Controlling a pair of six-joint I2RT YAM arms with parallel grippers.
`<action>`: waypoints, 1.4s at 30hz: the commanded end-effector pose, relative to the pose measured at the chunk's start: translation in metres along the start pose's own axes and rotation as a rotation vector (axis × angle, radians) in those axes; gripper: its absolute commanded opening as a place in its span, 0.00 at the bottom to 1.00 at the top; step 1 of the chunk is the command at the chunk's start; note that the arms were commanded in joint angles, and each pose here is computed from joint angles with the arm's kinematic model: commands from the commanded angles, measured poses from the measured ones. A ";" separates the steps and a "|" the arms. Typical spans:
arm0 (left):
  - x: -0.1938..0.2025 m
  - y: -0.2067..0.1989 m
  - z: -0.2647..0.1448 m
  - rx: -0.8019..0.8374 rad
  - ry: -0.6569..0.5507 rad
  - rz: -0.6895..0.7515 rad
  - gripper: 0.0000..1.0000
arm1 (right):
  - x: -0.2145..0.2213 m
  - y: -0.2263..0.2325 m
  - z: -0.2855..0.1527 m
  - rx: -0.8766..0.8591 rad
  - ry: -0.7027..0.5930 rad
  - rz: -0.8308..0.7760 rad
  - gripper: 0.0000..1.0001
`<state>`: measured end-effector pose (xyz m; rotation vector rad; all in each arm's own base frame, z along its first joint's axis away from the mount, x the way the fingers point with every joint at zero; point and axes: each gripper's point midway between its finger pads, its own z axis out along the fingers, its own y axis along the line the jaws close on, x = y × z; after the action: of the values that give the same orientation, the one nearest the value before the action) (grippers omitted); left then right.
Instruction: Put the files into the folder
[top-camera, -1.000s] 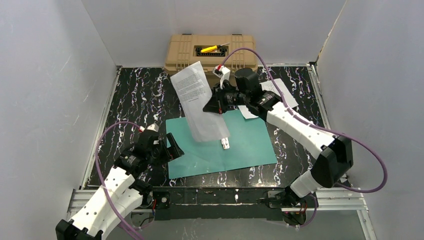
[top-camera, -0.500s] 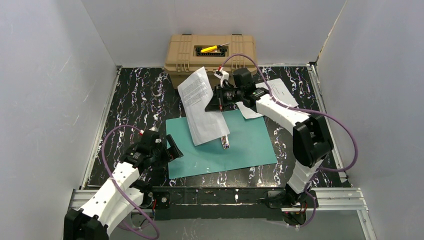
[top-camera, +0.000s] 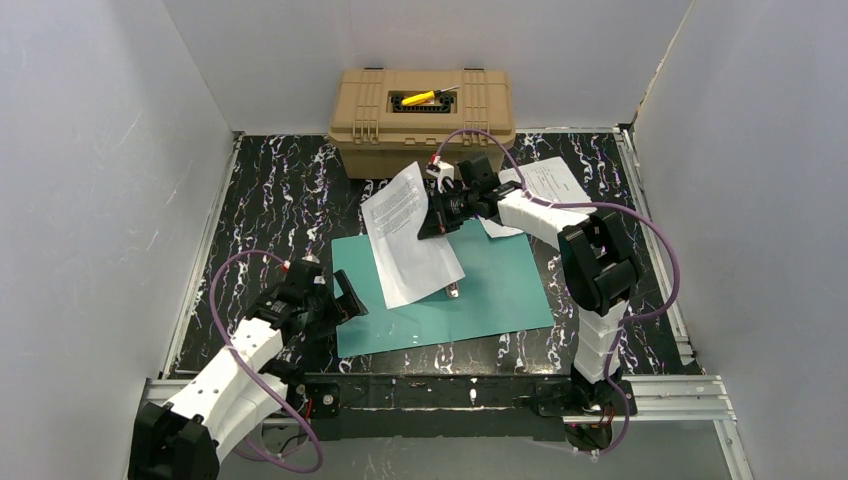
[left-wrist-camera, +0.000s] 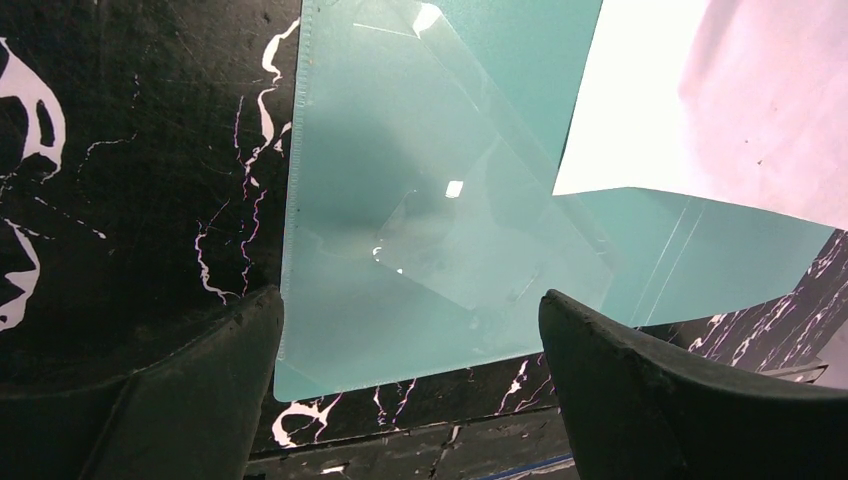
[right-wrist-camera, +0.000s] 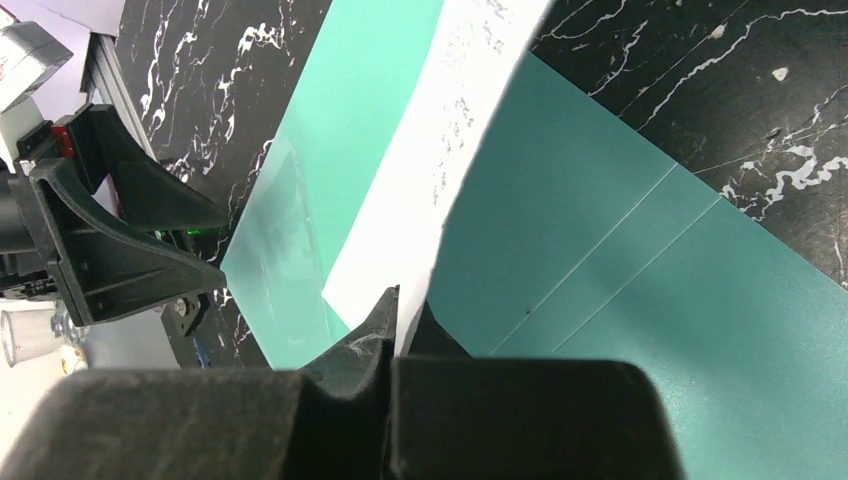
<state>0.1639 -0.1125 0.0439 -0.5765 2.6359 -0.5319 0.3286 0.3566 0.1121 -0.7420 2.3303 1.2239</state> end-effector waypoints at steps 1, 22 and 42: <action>0.001 0.001 0.003 0.002 0.011 0.007 0.98 | -0.016 0.009 -0.004 -0.033 -0.040 -0.069 0.01; 0.004 0.014 0.014 -0.076 0.040 -0.004 0.98 | 0.006 0.042 0.021 -0.153 -0.058 -0.048 0.01; 0.015 0.018 0.018 -0.089 0.084 -0.048 0.98 | 0.026 0.057 0.038 -0.199 -0.066 -0.001 0.01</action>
<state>0.1631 -0.1061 0.0307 -0.6406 2.6784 -0.4565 0.2776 0.4000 0.0982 -0.7463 2.2558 1.4335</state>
